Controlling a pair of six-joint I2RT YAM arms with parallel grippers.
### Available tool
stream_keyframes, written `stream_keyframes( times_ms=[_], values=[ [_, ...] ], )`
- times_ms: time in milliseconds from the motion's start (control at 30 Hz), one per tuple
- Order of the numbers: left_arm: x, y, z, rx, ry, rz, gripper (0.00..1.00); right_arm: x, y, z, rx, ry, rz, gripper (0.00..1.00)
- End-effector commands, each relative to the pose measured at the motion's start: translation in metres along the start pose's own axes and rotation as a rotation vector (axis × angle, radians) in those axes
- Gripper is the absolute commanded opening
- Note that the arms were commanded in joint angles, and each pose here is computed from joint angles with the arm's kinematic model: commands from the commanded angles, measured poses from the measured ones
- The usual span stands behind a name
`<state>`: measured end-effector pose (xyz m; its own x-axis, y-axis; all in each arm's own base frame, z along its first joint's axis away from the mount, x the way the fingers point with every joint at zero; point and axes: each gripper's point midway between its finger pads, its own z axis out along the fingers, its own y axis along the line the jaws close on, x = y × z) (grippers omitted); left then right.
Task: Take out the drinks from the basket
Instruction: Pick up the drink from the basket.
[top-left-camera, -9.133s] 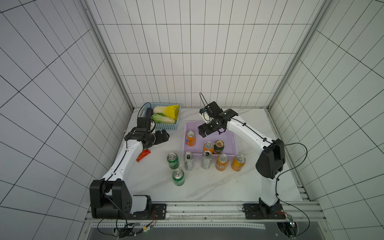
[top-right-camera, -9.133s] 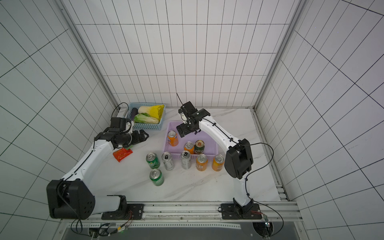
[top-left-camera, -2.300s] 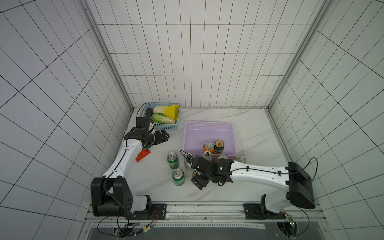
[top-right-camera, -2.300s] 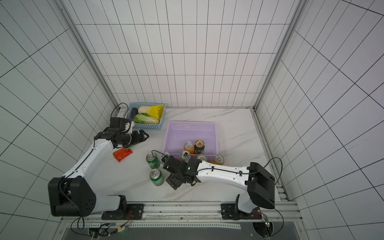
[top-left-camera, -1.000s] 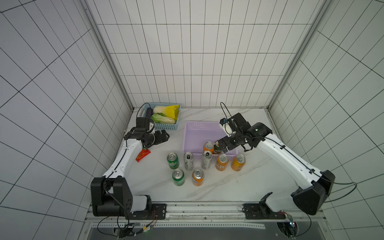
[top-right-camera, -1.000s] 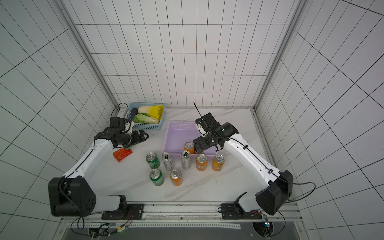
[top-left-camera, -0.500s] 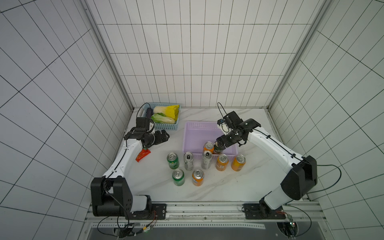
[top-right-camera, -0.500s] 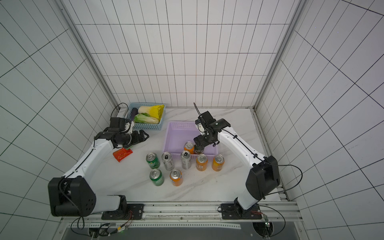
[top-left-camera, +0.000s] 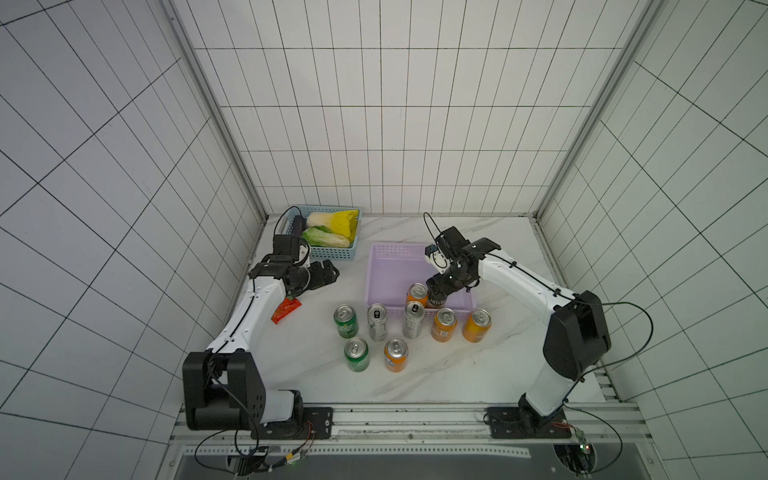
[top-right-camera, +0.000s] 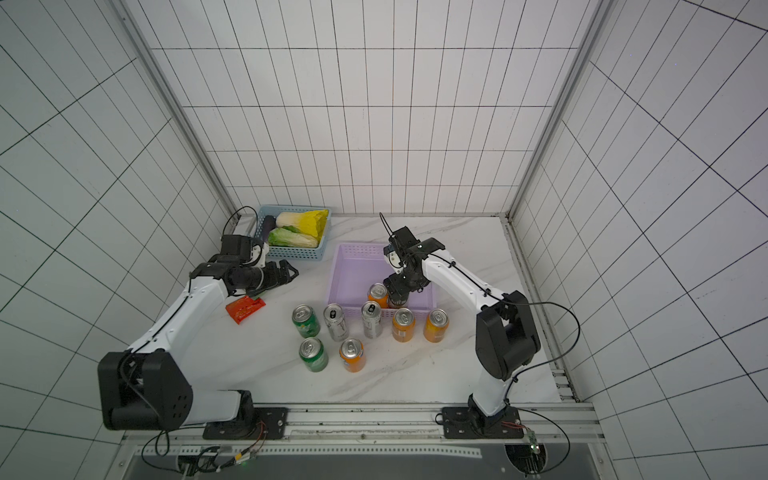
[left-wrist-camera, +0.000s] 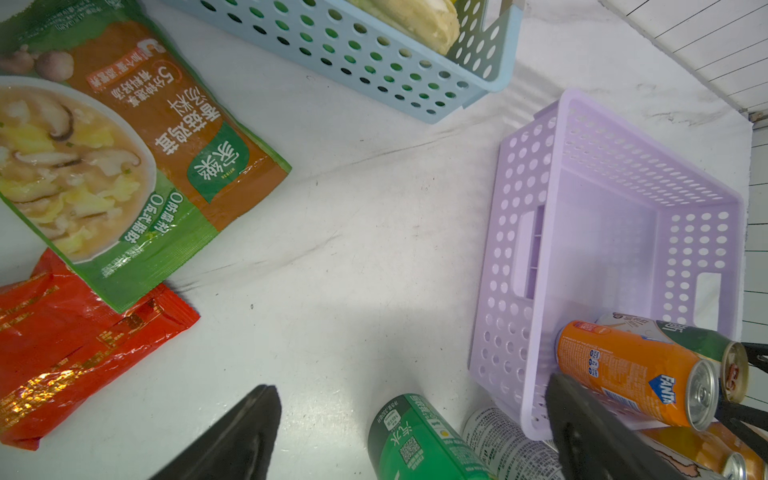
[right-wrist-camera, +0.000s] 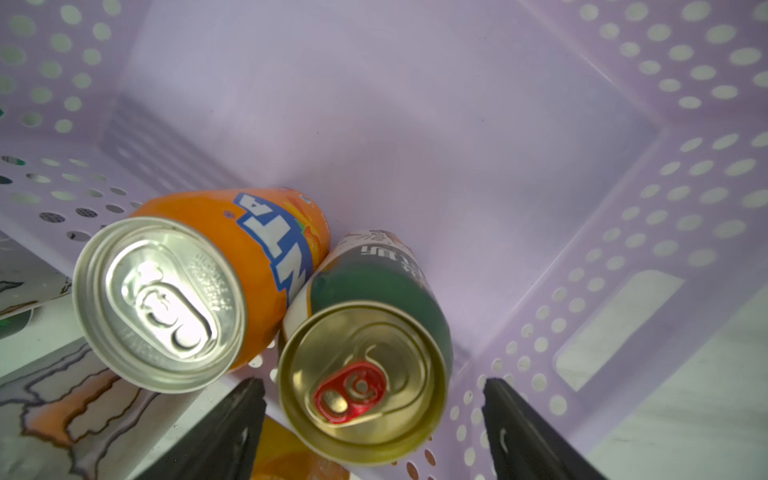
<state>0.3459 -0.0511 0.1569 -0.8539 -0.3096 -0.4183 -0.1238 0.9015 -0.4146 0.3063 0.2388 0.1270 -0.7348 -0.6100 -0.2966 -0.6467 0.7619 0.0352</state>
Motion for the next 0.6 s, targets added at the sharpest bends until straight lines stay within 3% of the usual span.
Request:
stream_keyframes(
  times_ms=[0,567],
  values=[
    [-0.001,0.001,0.001,0.003,-0.002,0.01,0.98,0.006,-0.001,0.012,-0.016,0.026,0.003,0.84],
    [-0.001,-0.001,0.0,0.015,-0.004,0.011,0.98,0.01,0.0,0.042,-0.029,0.069,0.002,0.81]
  ],
)
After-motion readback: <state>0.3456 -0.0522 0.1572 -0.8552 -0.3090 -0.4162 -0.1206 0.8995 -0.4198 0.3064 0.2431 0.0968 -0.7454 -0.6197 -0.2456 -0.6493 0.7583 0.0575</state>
